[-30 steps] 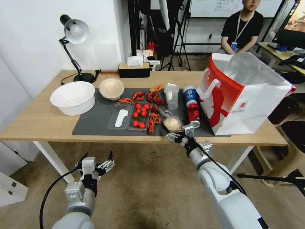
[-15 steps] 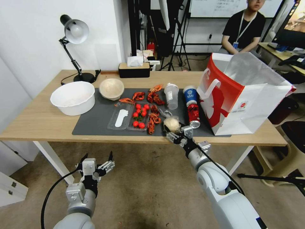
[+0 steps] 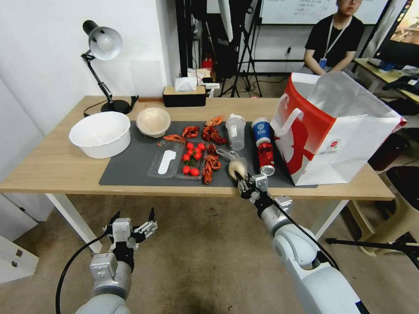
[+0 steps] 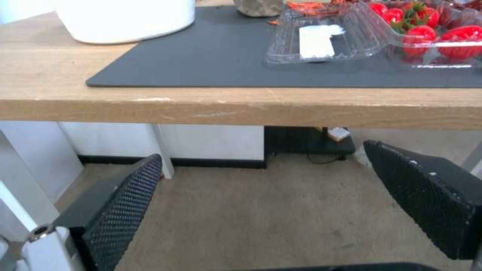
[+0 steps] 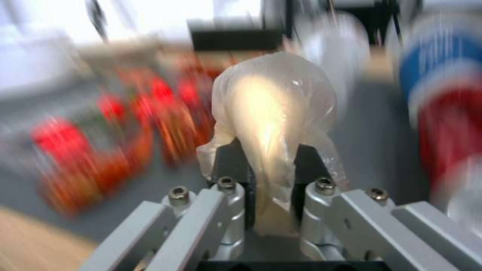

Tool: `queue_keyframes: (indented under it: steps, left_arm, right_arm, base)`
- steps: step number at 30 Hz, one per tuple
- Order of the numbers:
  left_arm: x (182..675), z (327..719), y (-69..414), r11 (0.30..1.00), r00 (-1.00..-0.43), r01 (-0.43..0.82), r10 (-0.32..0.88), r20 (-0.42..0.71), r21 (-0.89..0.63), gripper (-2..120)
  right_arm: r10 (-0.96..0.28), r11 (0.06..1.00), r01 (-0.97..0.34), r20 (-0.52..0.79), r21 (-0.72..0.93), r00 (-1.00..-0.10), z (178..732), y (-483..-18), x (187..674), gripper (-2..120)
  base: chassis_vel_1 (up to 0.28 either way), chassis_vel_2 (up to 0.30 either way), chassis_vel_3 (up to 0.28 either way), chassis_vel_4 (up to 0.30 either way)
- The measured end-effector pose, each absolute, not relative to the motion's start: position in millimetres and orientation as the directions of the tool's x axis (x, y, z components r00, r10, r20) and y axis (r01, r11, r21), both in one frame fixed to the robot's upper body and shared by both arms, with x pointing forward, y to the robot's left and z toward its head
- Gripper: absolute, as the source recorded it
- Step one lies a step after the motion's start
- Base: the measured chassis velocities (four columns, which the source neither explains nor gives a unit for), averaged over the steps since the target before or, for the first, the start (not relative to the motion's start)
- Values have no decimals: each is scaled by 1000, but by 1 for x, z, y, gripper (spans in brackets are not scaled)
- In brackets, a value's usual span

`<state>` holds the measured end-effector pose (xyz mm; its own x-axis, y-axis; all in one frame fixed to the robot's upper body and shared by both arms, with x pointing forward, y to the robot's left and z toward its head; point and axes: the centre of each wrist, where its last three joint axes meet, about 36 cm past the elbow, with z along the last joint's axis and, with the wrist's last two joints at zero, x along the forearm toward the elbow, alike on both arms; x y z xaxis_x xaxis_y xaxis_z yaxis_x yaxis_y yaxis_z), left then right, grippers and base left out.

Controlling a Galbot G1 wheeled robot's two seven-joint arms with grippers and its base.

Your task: Pick up the trash from the table and place it into the takeout bag.

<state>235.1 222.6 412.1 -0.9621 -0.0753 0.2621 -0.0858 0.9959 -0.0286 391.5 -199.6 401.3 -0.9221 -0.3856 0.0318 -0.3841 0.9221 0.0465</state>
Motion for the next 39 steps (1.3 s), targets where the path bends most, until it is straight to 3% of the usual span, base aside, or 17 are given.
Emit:
queue_keyframes:
  steps: [3, 9, 12, 16, 18, 25, 28, 35, 37, 39]
  left_arm:
    - [235, 414, 223, 996, -964, -83, -74, 256, -25, 100]
    - [237, 418, 223, 997, -966, -74, -68, 249, -13, 100]
    - [238, 419, 226, 997, -967, -76, -72, 246, -7, 100]
    - [238, 419, 228, 997, -966, -80, -77, 246, -3, 100]
    - [238, 419, 229, 997, -966, -80, -77, 246, -1, 100]
    - [238, 414, 227, 997, -964, -76, -71, 255, -10, 100]
    - [237, 419, 224, 997, -964, -74, -68, 258, -16, 100]
    - [234, 419, 223, 998, -960, -70, -67, 271, -3, 100]
    - [234, 418, 223, 998, -960, -70, -67, 272, -1, 100]
    - [229, 418, 224, 998, -958, -70, -68, 279, 6, 100]
  right_arm:
    - [-438, 895, -445, -198, -10, -877, 452, -214, 393, 6]
    - [-377, 918, -395, -364, -28, -852, 510, -238, 401, 6]
    - [-258, 948, -311, -424, 60, -868, 554, -262, 406, 6]
    - [-170, 968, -231, -418, 100, -892, 577, -283, 410, 6]
    - [-51, 989, -100, -374, 112, -926, 600, -321, 417, 6]
    - [10, 998, -2, -196, 58, -981, 604, -346, 414, 7]
    - [31, 1000, 31, -132, 4, -991, 605, -352, 412, 22]
    - [27, 998, 34, -113, -54, -993, 614, -360, 411, 45]
    - [26, 998, 33, -113, -57, -993, 614, -360, 411, 46]
    - [19, 997, 27, -110, -77, -994, 617, -360, 410, 58]
  base:
    - [0, 0, 0, 0]
    - [0, 0, 0, 0]
    - [0, 0, 0, 0]
    - [0, 0, 0, 0]
    - [0, 0, 0, 0]
    - [0, 0, 0, 0]
    - [0, 0, 0, 0]
    - [0, 0, 0, 0]
    - [0, 0, 0, 0]
    - [0, 0, 0, 0]
